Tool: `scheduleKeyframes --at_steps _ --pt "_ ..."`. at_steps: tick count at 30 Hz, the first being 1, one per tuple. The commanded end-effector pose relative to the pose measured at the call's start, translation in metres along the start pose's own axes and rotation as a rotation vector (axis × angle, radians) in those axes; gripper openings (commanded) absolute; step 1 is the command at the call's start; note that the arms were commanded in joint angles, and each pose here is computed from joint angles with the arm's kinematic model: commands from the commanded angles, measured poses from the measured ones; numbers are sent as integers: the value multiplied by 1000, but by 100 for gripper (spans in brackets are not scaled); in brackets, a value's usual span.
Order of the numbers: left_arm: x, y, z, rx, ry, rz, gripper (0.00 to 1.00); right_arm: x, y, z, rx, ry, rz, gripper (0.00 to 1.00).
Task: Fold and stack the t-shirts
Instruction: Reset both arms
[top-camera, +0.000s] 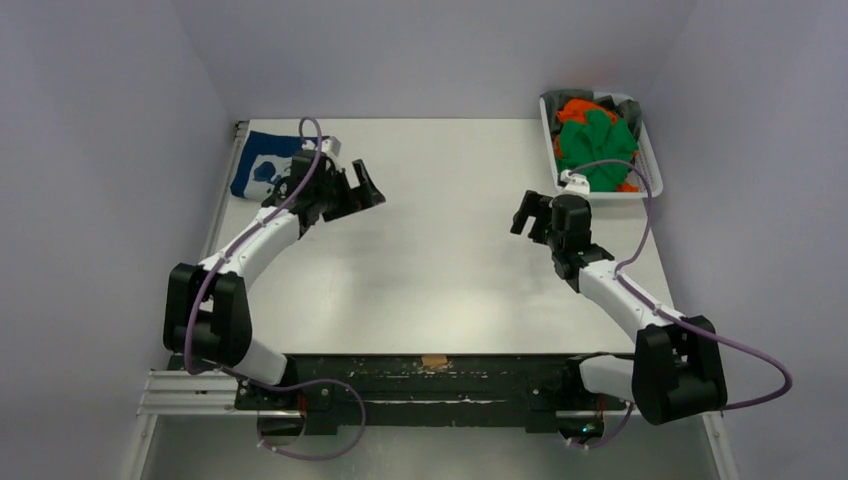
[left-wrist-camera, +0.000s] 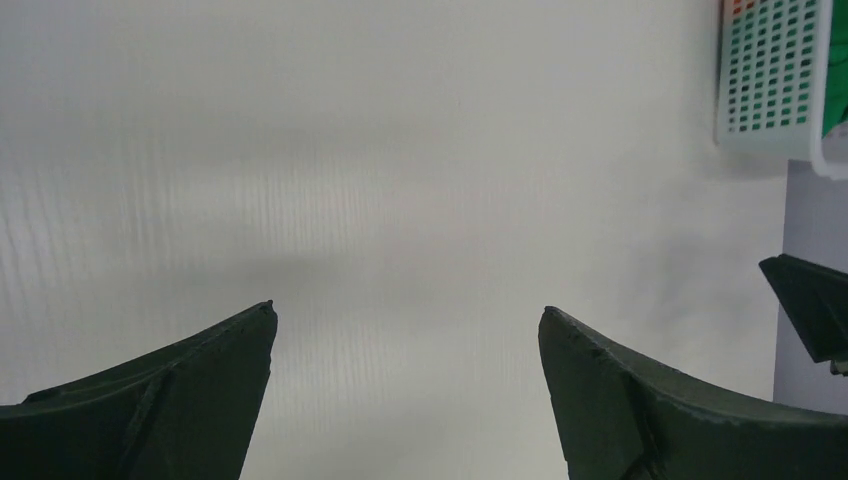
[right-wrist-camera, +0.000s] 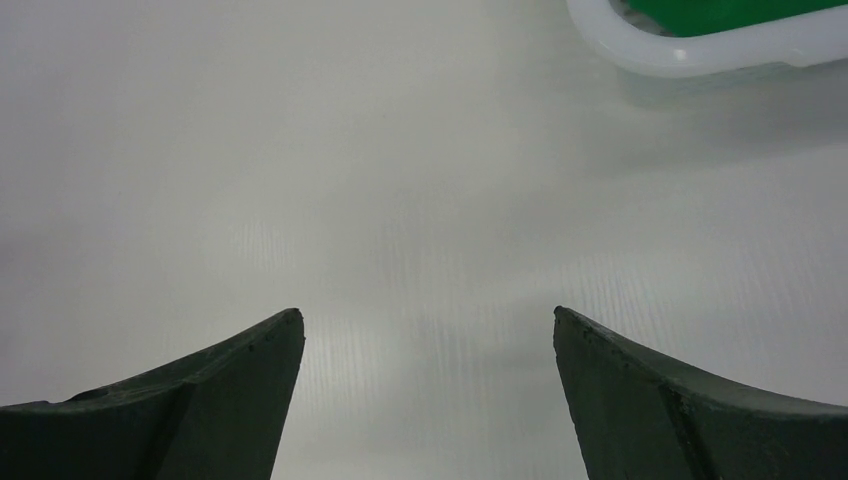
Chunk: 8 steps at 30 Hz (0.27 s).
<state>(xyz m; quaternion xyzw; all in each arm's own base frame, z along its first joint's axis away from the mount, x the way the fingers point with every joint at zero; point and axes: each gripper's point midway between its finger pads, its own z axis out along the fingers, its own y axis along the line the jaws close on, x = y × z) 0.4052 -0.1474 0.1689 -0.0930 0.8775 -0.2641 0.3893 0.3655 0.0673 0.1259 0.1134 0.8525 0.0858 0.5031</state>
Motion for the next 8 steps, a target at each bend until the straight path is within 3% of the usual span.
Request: scheduleKeyframes --at_steps 1,8 --pt "2 -25 -5 86 -30 -12 100 -20 0 -1 4 -121 59 94" --pt "-2 -20 -9 55 -49 10 100 -18 -11 2 54 -132 28 91"
